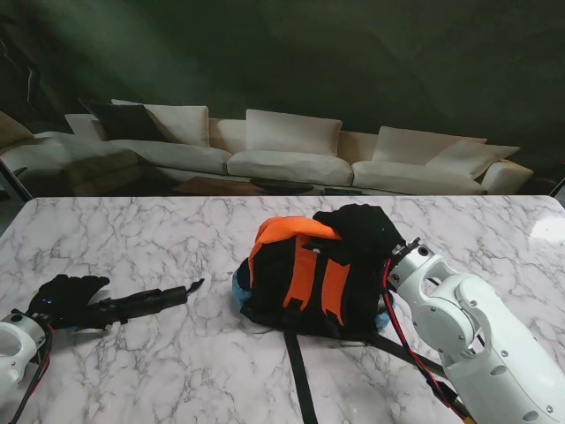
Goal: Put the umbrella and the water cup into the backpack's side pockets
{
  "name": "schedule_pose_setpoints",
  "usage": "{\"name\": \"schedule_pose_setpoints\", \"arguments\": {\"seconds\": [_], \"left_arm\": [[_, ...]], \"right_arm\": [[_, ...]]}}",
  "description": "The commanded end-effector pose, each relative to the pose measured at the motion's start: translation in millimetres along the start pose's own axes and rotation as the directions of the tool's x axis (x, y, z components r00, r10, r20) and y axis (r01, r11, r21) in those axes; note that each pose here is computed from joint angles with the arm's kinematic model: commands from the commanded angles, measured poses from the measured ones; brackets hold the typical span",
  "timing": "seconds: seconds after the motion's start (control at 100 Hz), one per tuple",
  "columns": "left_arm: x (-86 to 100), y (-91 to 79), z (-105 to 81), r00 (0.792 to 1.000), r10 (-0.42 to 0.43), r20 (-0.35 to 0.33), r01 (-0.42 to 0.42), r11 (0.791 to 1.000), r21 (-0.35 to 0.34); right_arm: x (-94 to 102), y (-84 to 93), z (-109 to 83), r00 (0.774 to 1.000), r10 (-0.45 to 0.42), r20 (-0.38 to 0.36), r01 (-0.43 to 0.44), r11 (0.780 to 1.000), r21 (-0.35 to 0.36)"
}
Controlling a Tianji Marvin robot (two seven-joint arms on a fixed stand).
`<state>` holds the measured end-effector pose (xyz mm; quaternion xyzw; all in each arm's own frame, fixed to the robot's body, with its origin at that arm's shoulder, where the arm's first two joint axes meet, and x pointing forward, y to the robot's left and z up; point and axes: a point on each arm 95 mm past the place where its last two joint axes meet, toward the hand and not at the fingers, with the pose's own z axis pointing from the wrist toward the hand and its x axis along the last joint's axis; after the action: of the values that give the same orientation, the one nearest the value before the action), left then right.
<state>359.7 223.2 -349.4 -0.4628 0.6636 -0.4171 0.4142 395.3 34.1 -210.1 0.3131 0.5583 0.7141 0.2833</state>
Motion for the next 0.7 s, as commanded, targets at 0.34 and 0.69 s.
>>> {"name": "schedule_pose_setpoints", "arguments": {"seconds": [0.34, 0.69], "left_arm": [[1.9, 19.7, 9.3, 0.999, -0.029, 0.03, 0.032, 0.996, -0.08], [10.4, 23.5, 16.0, 0.999, -0.038, 0.017, 0.039, 0.993, -0.111]], "right_arm": [[-2.3, -13.1, -2.0, 1.0, 0.009, 0.016, -0.01, 0.999, 0.04], [-2.5, -13.6, -2.7, 1.0, 0.009, 0.019, -0.01, 0.999, 0.036]]}}
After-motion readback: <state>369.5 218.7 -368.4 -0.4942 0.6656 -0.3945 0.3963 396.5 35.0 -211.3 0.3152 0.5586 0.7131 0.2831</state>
